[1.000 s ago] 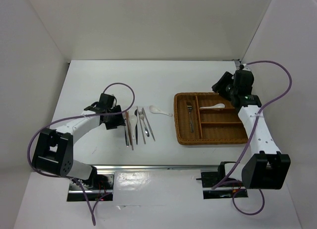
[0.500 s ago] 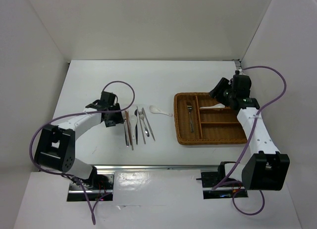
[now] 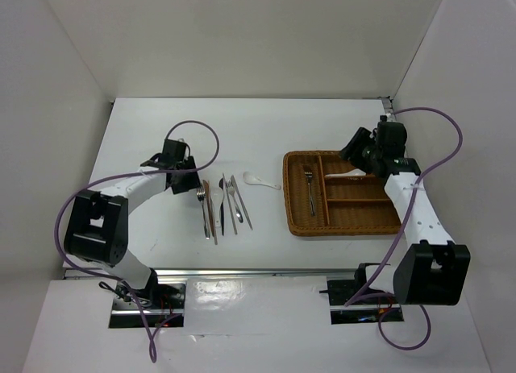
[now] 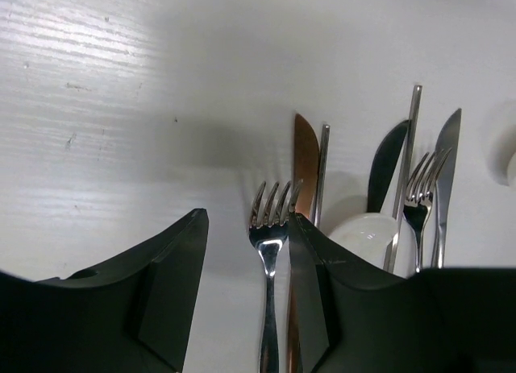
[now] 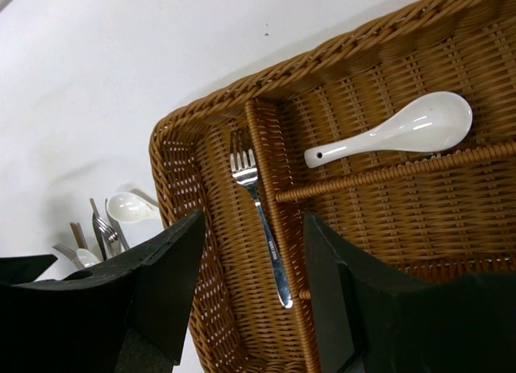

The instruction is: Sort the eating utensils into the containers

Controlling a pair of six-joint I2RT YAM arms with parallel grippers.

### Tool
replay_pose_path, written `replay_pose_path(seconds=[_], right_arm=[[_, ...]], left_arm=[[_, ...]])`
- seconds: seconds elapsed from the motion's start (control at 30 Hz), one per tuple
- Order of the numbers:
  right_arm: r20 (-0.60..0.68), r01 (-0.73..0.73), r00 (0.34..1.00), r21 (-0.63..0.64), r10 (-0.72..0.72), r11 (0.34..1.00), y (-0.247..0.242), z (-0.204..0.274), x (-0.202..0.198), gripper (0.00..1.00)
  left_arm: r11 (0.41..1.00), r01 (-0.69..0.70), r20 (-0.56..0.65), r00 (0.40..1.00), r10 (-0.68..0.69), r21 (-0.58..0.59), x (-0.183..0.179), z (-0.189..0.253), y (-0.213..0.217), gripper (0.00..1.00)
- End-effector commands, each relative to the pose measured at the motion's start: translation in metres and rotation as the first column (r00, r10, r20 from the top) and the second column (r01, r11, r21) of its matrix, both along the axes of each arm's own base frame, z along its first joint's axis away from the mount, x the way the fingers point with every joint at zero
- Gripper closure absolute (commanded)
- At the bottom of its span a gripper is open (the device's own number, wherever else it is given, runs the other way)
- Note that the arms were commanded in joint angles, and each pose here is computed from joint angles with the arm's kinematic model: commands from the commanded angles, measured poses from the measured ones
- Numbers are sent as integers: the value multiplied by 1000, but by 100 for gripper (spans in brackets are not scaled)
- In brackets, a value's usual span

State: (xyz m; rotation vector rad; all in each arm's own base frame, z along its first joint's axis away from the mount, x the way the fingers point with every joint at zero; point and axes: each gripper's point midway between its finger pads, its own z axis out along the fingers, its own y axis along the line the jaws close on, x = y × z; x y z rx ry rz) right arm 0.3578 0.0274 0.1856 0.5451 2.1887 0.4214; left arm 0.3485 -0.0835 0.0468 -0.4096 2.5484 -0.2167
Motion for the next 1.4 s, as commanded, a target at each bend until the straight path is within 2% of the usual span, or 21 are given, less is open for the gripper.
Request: replay_pose_path(seconds=[0.0,0.2,0.53,0.63,0.93,1.07,1.23,1.27,1.37], right_arm=[[42,-15,999,-16,15,1000,-2,11,10,40],[33,-20,999,-23,21,1000,-3,8,13,39],[23,-13,1000,-27,14,1000,-4,5,16,39],[24,-18,1000,-35,19,999,-5,5,16,39],[33,-18,999,-36,19,999,-5,9,18,39],[43,-25,999,-31,26,999,-3,12,17,39],[43,-25,999,-31,26,999,-3,12,17,39],[43,-25,999,-31,26,999,-3,12,17,39],[53,-41,998,-20,42,999,0,16,16,39]], left_arm=[[999,30,70,997,-28,-35,20,10,-1,42],[989,118,107,988,-108,-94,21,3,-11,45],[989,115,77,991,-108,-93,16,-12,-10,49],[992,104,79,992,-98,-77,19,-15,-7,54],[981,171,139,978,-158,-93,30,-16,-16,55],[969,212,124,973,-196,-128,27,-23,-25,59],[955,255,119,964,-238,-154,25,-25,-32,73],[952,262,129,961,-243,-160,26,-24,-34,78],[949,268,130,960,-248,-168,26,-23,-36,87]])
